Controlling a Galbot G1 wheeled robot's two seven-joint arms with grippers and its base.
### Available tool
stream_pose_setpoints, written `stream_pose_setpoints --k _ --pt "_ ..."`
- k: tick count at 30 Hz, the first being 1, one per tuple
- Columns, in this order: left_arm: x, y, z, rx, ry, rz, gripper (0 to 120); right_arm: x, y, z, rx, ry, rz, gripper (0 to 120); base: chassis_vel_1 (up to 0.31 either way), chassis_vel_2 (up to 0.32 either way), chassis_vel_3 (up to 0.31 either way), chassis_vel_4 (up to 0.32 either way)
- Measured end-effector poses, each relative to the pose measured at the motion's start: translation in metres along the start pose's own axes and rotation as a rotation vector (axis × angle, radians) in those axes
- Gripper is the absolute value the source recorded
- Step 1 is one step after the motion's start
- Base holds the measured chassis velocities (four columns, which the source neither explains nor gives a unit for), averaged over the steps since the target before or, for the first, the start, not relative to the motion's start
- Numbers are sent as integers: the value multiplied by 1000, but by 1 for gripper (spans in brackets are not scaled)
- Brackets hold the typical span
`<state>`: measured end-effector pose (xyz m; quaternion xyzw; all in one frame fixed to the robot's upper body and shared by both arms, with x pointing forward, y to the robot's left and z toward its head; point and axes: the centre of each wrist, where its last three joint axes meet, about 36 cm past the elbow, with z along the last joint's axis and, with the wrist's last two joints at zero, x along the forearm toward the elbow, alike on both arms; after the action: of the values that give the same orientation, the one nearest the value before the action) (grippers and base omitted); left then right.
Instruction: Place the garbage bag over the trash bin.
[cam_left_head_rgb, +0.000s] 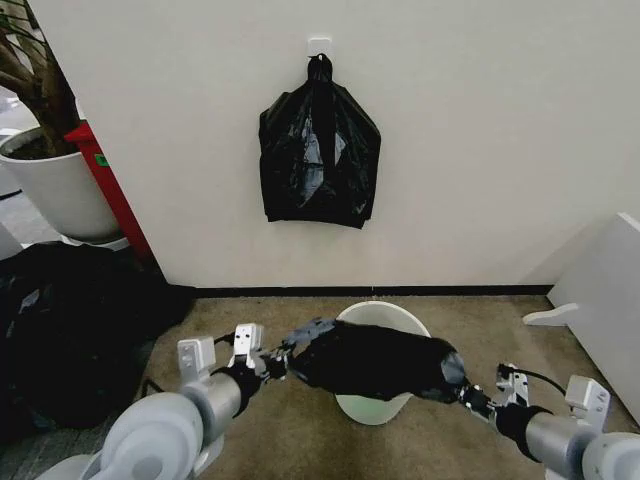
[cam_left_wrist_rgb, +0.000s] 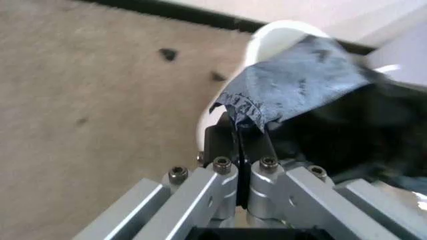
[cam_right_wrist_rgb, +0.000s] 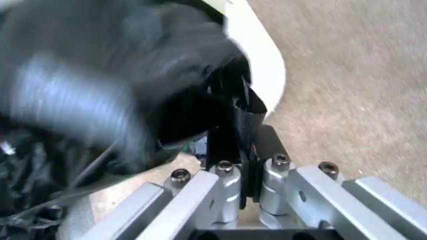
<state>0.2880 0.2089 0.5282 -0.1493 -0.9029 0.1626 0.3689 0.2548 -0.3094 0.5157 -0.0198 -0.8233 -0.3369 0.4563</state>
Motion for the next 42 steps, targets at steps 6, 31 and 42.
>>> stream_pose_setpoints --k 6,31,42 --pt "-66 32 29 23 90 -63 0 -48 -39 -5 -89 72 71 0 0 0 0 0" --pt "-120 52 29 -11 24 1 0 -107 -59 -63 -117 1 62 0 0 0 0 0" --pt "-157 55 52 9 68 20 0 -130 -57 -59 -103 16 40 0 0 0 0 0"
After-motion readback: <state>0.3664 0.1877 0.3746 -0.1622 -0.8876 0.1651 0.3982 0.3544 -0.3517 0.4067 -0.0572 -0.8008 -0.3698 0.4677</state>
